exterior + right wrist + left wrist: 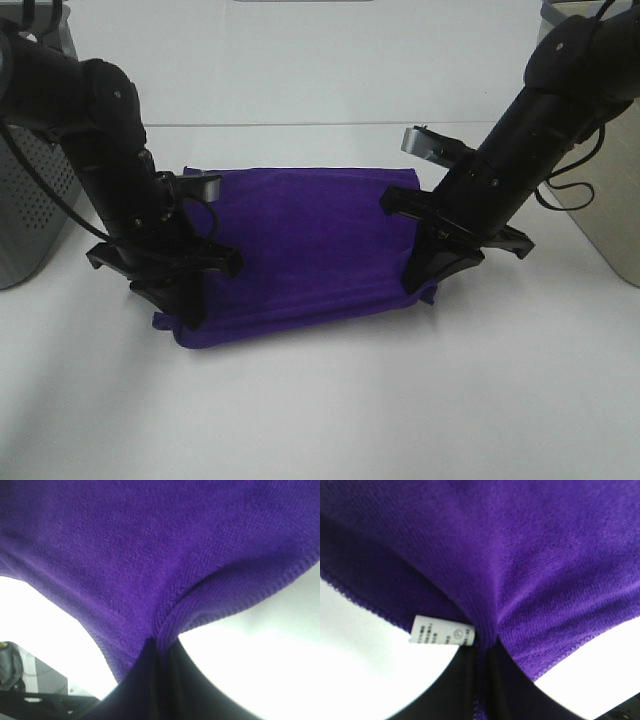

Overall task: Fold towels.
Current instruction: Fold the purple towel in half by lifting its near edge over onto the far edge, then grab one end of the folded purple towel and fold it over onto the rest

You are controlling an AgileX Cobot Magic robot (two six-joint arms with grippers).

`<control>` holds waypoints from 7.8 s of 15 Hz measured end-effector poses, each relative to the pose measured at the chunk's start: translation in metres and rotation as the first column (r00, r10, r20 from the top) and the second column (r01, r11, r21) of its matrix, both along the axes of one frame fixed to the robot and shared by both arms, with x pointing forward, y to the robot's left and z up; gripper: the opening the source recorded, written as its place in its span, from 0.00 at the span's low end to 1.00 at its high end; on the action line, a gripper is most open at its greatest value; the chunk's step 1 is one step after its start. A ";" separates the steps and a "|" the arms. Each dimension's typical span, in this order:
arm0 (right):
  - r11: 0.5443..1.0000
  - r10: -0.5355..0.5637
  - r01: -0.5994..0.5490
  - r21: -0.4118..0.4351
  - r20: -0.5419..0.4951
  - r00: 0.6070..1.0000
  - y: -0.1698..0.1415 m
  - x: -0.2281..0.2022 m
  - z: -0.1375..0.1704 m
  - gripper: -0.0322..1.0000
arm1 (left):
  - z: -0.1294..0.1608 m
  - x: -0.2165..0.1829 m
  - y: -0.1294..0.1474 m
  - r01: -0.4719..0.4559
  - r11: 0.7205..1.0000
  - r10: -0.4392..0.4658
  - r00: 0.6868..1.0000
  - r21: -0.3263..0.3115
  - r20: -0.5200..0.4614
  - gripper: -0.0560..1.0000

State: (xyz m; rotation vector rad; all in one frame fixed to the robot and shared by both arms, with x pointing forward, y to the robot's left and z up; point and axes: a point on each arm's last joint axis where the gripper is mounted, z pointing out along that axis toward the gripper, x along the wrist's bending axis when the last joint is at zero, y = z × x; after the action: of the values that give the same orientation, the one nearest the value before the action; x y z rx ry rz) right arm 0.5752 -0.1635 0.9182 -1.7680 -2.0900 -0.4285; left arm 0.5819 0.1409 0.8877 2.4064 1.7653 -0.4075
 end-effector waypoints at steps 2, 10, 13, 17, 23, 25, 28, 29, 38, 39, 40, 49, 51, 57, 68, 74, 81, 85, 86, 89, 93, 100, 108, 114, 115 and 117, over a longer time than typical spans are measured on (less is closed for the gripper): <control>1.000 -0.006 0.006 0.003 0.055 0.998 0.000 0.003 0.013 0.06 | 0.015 0.002 0.001 0.004 1.000 -0.004 0.998 -0.006 0.060 0.06; 0.999 -0.019 0.034 -0.033 0.388 0.921 0.005 0.062 0.054 0.06 | 0.064 0.062 0.007 -0.063 0.996 0.083 0.921 -0.064 0.381 0.06; 0.999 -0.010 0.032 -0.044 0.432 0.902 0.010 0.089 0.047 0.06 | 0.061 0.082 0.007 -0.076 0.994 0.101 0.893 -0.074 0.438 0.06; 0.997 0.005 0.029 -0.065 0.474 0.881 0.015 0.120 0.030 0.06 | 0.046 0.111 0.000 -0.081 0.993 0.112 0.852 -0.082 0.511 0.06; 0.993 0.008 0.052 -0.102 0.513 0.858 0.015 0.136 0.011 0.07 | 0.026 0.138 -0.007 -0.070 0.995 0.098 0.834 -0.073 0.543 0.07; 0.993 0.008 0.056 -0.105 0.526 0.850 0.015 0.138 0.012 0.13 | 0.026 0.140 -0.004 -0.065 0.996 0.084 0.826 -0.054 0.557 0.11; 0.992 0.003 0.067 -0.107 0.549 0.836 0.014 0.140 0.012 0.36 | 0.027 0.146 0.011 -0.097 0.994 0.111 0.815 -0.055 0.569 0.31; 0.992 -0.003 0.073 -0.105 0.552 0.834 0.014 0.140 0.013 0.45 | 0.027 0.148 0.016 -0.108 0.992 0.122 0.812 -0.057 0.570 0.42; 0.982 0.043 0.048 -0.185 0.457 0.888 0.009 0.131 0.008 0.59 | 0.037 0.140 0.021 -0.052 0.998 0.032 0.892 0.032 0.451 0.72; 0.981 0.055 0.033 -0.191 0.436 0.898 0.008 0.128 0.013 0.59 | 0.044 0.141 0.023 -0.047 0.998 0.028 0.899 0.035 0.438 0.72; 0.981 0.065 0.018 -0.193 0.416 0.907 0.008 0.123 0.023 0.59 | 0.048 0.142 0.026 -0.050 0.998 0.032 0.905 0.033 0.424 0.72; 0.977 0.095 -0.023 -0.213 0.334 0.938 0.003 0.103 0.061 0.59 | 0.026 0.153 0.085 -0.130 0.977 0.174 0.942 -0.167 0.288 0.72; 0.978 0.082 -0.011 -0.211 0.331 0.940 0.003 0.103 0.061 0.59 | 0.027 0.155 0.084 -0.178 0.966 0.226 0.933 -0.189 0.280 0.72; 0.977 0.082 -0.012 -0.214 0.323 0.943 0.003 0.102 0.061 0.60 | -0.001 0.163 0.080 -0.235 0.938 0.291 0.934 -0.253 0.209 0.72; 0.975 0.089 -0.021 -0.221 0.304 0.949 0.002 0.101 0.060 0.60 | -0.015 0.172 0.077 -0.230 0.937 0.271 0.954 -0.264 0.129 0.72; 0.975 0.090 -0.023 -0.222 0.300 0.950 0.002 0.100 0.060 0.60 | -0.002 0.182 0.084 -0.194 0.975 0.213 0.955 -0.108 0.206 0.72; 0.975 0.088 -0.020 -0.221 0.301 0.950 0.002 0.100 0.060 0.60 | -0.009 0.186 0.083 -0.243 0.958 0.268 0.947 -0.151 0.178 0.72; 0.975 0.087 -0.020 -0.221 0.300 0.950 0.002 0.100 0.060 0.60 | -0.012 0.184 0.064 -0.219 0.955 0.252 0.954 -0.199 0.160 0.72; 0.975 0.087 -0.020 -0.221 0.300 0.950 0.002 0.100 0.060 0.60 | -0.013 0.183 0.055 -0.205 0.958 0.238 0.958 -0.202 0.159 0.72; 0.975 0.086 -0.019 -0.221 0.300 0.950 0.002 0.100 0.060 0.60 | -0.018 0.177 0.024 -0.158 0.962 0.194 0.969 -0.222 0.151 0.71; 0.975 0.086 -0.019 -0.221 0.299 0.950 0.002 0.100 0.060 0.60 | -0.024 0.172 0.008 -0.123 0.972 0.154 0.977 -0.199 0.149 0.32; 0.966 0.103 -0.034 -0.258 0.258 0.961 -0.001 0.097 0.059 0.60 | 0.004 0.175 0.020 -0.049 0.999 0.053 0.960 -0.020 0.275 0.09; 0.968 0.095 -0.015 -0.251 0.309 0.946 0.001 0.106 0.103 0.60 | 0.039 0.149 -0.055 0.152 0.982 -0.104 0.934 -0.115 0.341 0.09; 0.971 0.088 -0.004 -0.241 0.338 0.937 0.001 0.107 0.114 0.60 | 0.020 0.145 -0.097 0.059 0.963 0.035 0.941 -0.263 0.338 0.08; 0.971 0.087 -0.003 -0.238 0.346 0.934 0.001 0.105 0.119 0.60 | 0.019 0.145 -0.102 0.046 0.952 0.060 0.941 -0.303 0.332 0.08; 0.973 0.083 0.003 -0.230 0.360 0.929 0.000 0.103 0.126 0.60 | 0.017 0.145 -0.112 0.025 0.931 0.107 0.936 -0.364 0.336 0.10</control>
State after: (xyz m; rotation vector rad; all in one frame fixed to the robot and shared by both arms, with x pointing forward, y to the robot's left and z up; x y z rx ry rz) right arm 0.6781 -0.1631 1.0446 -1.8839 -2.5191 -0.5665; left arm 0.7270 0.0284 0.9049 2.0274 1.4366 -0.2507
